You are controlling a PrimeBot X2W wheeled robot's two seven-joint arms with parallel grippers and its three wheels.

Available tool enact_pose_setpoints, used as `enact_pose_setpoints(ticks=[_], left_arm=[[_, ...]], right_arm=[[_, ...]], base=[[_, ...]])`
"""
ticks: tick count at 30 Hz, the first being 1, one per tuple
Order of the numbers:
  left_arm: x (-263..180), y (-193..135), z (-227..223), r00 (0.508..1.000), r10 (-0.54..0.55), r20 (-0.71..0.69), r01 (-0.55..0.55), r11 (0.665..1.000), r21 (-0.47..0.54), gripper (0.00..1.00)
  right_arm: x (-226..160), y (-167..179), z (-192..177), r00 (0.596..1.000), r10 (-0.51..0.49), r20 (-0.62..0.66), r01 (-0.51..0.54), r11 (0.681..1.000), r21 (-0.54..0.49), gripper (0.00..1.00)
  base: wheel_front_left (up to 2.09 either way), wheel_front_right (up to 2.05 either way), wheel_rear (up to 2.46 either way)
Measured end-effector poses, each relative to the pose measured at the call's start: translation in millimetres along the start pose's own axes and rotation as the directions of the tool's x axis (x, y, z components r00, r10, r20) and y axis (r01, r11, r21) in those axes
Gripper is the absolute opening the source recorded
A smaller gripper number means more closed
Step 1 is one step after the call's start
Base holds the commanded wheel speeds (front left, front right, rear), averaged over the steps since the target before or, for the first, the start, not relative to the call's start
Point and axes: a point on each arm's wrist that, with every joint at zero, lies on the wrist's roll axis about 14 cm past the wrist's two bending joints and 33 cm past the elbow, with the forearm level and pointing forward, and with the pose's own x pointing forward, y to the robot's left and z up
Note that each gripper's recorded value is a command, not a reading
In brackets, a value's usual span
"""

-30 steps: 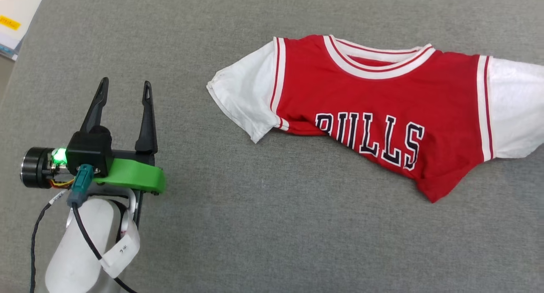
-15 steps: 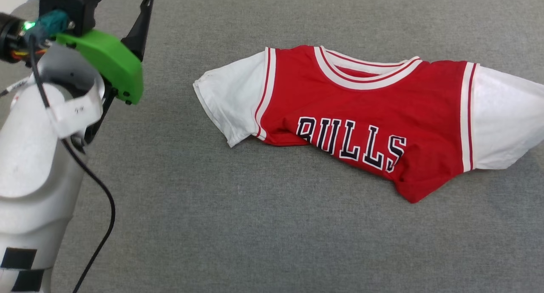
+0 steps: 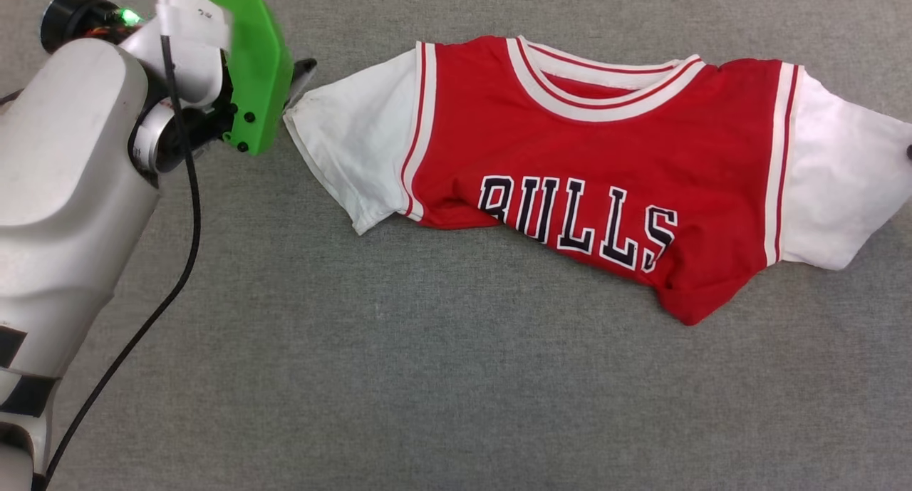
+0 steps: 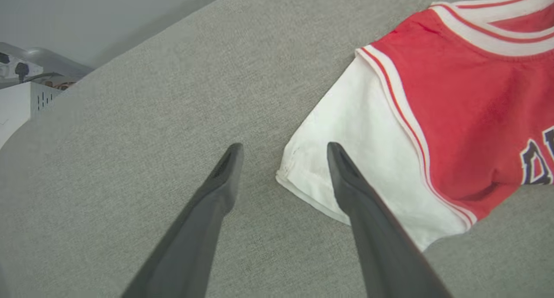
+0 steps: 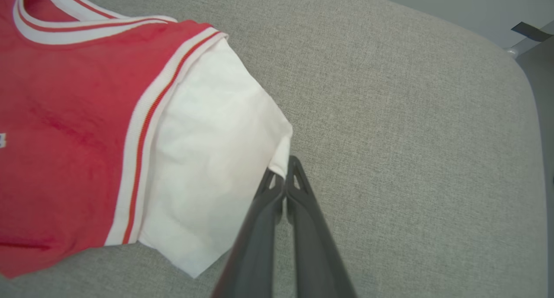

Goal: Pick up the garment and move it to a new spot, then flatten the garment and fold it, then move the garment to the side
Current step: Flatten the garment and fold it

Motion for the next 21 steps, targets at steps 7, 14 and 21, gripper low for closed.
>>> enact_pose_setpoints(ticks=[7, 14, 21], left_arm=[[34.5, 0.3, -52.2, 0.978, -0.03, -0.205, 0.026, 0.999, -0.024, 1.0], [53.8, -11.5, -85.3, 0.941, -0.078, -0.329, 0.081, 0.997, -0.007, 1.0], [53.9, -19.6, -85.0, 0.946, -0.104, -0.308, 0.115, 0.993, 0.019, 0.0]], right_arm=[[10.7, 2.6, -4.1, 1.0, 0.004, -0.012, -0.004, 1.0, 0.006, 0.0], [19.7, 3.1, -13.5, 0.999, 0.008, -0.039, -0.007, 1.0, 0.013, 0.0], [24.1, 5.6, -9.8, 0.999, 0.014, -0.029, -0.014, 1.0, 0.004, 0.0]], base=[[0.0, 0.0, 0.0], [0.0, 0.0, 0.0], [0.0, 0.0, 0.0]])
